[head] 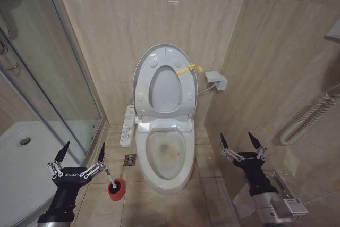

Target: Open the toilet lid, clean the toilet bowl with a toilet brush, close the toilet lid, and flush.

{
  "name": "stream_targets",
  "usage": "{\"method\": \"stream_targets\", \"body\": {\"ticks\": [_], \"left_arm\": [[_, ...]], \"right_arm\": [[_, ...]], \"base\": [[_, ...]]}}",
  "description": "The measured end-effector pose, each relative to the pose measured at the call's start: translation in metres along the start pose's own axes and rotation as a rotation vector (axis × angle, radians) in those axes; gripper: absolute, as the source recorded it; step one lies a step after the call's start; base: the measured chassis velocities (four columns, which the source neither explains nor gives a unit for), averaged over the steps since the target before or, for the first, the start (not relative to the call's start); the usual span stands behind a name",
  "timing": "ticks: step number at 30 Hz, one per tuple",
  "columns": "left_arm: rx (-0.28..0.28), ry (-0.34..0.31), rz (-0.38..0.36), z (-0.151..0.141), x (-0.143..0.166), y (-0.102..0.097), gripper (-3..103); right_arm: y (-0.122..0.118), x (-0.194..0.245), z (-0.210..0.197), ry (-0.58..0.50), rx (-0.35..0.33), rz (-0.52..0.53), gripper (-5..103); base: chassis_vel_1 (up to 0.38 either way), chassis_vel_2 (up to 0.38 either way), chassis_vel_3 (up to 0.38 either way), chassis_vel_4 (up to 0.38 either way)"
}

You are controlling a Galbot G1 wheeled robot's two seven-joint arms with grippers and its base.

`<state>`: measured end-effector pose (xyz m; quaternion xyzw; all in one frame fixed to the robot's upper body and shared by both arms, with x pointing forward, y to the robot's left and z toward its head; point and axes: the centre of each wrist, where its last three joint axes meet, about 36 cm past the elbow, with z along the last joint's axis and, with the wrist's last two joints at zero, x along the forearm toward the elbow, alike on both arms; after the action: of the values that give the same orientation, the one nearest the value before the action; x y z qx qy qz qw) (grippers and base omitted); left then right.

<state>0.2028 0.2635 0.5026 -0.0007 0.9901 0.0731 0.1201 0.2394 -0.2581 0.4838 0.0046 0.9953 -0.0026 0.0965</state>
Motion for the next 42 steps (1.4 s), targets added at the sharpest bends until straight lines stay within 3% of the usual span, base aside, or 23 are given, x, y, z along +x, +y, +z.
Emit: {"method": "stream_targets", "body": {"ticks": [42], "left_arm": [[0.0, 0.0, 0.0, 0.0, 0.0, 0.0, 100]], "right_arm": [[0.0, 0.0, 0.0, 0.0, 0.0, 0.0, 100]], "base": [[0.0, 0.0, 0.0, 0.0]]}}
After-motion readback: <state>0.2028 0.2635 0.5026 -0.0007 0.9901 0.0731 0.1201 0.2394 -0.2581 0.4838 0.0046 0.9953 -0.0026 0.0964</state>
